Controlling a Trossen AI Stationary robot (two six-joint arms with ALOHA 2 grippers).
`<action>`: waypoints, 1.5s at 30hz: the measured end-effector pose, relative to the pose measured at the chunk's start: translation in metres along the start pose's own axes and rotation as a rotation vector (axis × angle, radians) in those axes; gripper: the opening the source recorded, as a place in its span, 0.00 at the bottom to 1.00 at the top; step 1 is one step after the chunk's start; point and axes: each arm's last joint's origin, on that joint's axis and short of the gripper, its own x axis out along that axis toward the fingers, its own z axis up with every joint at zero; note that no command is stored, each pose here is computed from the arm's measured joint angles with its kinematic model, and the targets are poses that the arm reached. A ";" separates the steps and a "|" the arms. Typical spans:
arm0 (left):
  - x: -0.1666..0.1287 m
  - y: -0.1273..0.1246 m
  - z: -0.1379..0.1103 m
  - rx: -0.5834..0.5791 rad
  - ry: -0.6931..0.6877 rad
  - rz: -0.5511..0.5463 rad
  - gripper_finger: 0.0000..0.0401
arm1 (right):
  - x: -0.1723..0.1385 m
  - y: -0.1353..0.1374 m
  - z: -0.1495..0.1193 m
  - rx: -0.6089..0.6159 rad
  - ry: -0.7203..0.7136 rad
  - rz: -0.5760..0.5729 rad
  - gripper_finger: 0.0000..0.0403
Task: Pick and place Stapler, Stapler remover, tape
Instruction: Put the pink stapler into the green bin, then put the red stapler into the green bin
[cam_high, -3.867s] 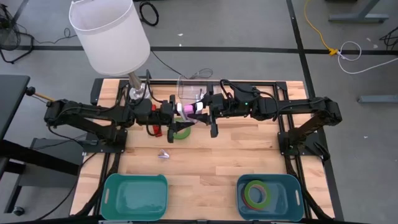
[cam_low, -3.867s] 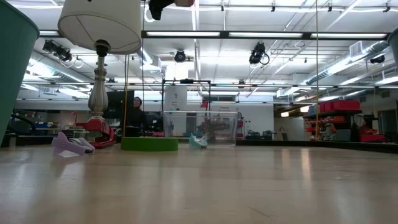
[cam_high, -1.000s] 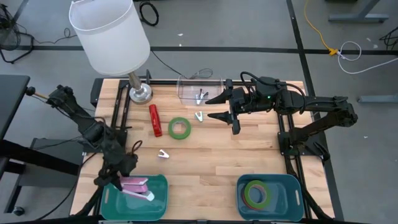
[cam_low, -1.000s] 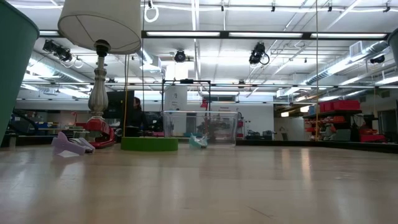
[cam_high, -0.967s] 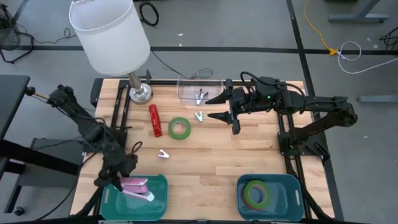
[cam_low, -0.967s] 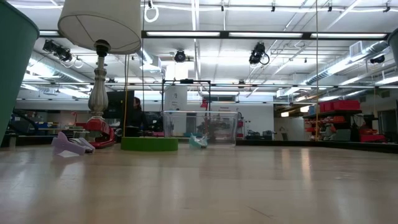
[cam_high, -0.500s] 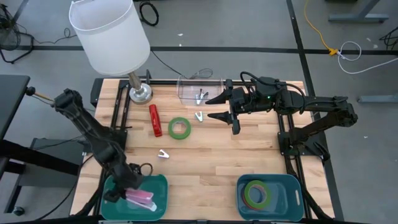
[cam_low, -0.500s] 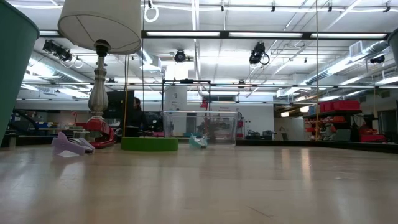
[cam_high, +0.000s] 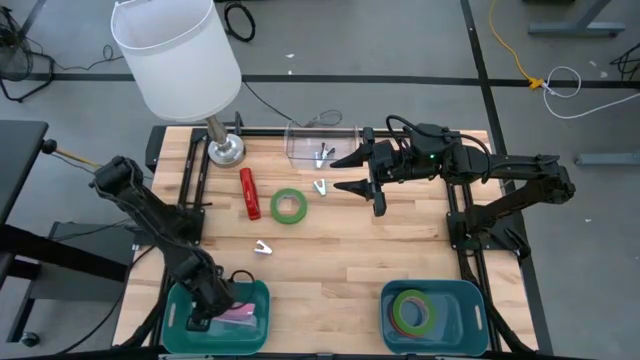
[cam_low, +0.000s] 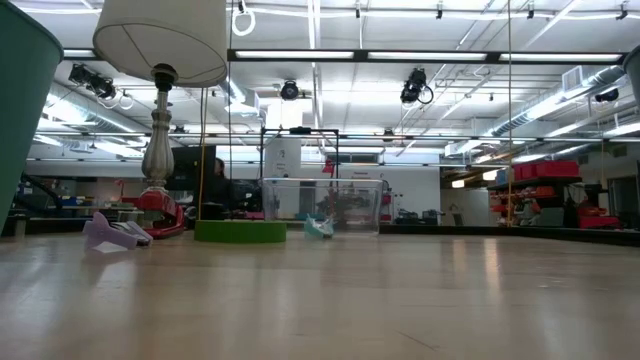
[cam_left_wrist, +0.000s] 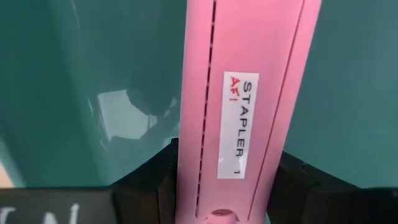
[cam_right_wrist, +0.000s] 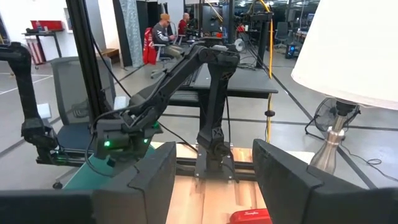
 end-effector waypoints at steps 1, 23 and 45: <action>0.002 0.001 0.000 -0.010 0.005 0.007 0.45 | 0.000 0.000 0.000 0.006 0.000 0.000 0.52; 0.004 0.003 -0.001 -0.034 0.065 0.008 0.78 | 0.000 0.000 -0.005 0.026 0.052 0.000 0.52; -0.063 0.045 -0.008 -0.148 -0.028 0.057 0.76 | 0.000 0.000 -0.005 0.004 0.052 0.001 0.52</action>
